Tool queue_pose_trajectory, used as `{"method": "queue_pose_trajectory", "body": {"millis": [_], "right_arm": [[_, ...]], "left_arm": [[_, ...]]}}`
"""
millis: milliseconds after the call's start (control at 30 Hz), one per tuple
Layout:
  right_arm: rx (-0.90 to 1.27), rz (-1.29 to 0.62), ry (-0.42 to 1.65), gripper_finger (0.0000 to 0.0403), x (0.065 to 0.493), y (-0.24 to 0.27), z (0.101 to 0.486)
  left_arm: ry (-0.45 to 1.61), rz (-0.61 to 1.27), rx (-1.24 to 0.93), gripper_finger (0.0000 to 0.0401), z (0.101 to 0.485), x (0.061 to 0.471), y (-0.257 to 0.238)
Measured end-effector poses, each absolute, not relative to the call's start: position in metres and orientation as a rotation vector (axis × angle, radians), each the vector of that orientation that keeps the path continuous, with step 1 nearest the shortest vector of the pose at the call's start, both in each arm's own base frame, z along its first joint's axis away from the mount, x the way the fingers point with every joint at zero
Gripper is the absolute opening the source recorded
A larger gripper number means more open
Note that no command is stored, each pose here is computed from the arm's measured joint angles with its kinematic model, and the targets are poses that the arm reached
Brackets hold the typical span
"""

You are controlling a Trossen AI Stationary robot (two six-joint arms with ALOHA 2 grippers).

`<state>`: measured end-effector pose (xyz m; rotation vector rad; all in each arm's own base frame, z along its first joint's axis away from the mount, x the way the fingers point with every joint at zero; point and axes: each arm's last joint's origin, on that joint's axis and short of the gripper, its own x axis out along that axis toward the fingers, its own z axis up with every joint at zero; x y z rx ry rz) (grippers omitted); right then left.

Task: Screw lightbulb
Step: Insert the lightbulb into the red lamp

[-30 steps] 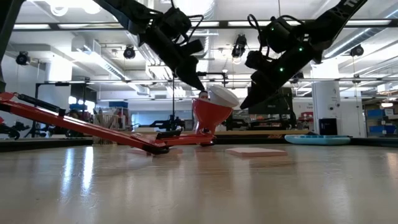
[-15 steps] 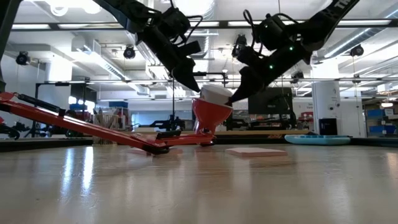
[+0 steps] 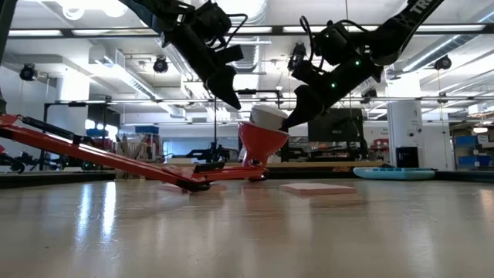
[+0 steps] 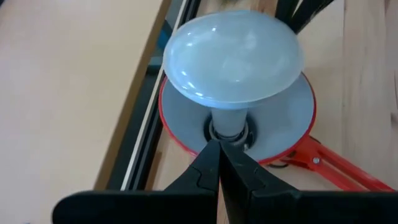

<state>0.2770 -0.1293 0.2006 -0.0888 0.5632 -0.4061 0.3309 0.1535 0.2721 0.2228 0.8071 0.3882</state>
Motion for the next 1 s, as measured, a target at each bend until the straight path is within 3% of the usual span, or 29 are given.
{"method": "queue_pose_trajectory", "body": {"millis": [600, 1000], "right_arm": [[-0.102, -0.390, 0.565, 0.0000, 0.277, -0.130, 0.201], [-0.100, -0.379, 0.563, 0.0000, 0.277, -0.129, 0.201]], "left_arm": [[0.793, 0.396, 0.197, 0.0000, 0.273, 0.332, 0.152], [0.753, 0.300, 0.164, 0.0000, 0.274, 0.336, 0.144]]}}
